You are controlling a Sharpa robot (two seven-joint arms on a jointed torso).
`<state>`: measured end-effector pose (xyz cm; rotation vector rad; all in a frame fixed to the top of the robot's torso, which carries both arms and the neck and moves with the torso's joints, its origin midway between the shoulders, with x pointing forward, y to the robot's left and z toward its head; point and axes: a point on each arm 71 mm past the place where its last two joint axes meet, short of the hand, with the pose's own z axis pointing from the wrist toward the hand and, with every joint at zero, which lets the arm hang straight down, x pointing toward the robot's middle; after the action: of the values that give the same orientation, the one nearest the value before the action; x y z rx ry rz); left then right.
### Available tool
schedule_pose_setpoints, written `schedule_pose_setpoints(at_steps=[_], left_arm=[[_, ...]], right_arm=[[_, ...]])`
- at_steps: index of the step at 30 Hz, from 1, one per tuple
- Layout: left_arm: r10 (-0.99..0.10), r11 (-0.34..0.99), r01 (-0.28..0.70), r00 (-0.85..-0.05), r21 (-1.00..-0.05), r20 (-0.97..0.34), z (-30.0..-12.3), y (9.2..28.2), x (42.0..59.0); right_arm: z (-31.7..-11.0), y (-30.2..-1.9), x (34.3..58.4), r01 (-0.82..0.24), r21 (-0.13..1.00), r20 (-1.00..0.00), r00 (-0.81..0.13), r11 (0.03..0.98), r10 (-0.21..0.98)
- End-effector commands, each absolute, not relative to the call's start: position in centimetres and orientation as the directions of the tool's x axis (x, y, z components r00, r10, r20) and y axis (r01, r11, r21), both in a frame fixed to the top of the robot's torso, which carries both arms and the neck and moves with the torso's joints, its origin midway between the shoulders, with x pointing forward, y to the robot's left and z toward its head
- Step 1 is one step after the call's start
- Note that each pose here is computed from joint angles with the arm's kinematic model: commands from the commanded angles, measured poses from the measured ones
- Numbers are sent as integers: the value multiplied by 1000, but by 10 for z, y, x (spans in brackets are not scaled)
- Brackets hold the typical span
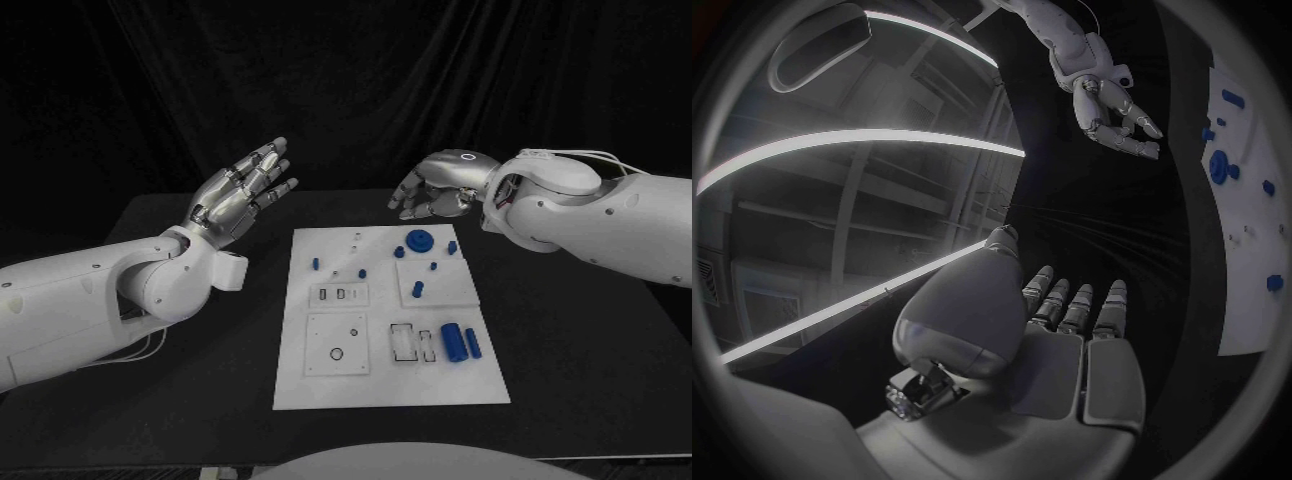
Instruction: Assemble the parts on the task board
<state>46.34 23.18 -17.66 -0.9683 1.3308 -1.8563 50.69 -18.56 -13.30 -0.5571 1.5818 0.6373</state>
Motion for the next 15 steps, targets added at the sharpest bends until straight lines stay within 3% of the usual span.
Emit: schedule_pose_setpoints(at_steps=[1,15], left_arm=[[-825,-311,138,-530,-940,196,-170,232,463],[-822,-313,136,-535,-940,196,-171,233,467]], right_arm=[[-137,-188,513,-650,-55,-989,-71,758,-133],[-152,-189,528,-633,-124,-963,-108,764,-246]])
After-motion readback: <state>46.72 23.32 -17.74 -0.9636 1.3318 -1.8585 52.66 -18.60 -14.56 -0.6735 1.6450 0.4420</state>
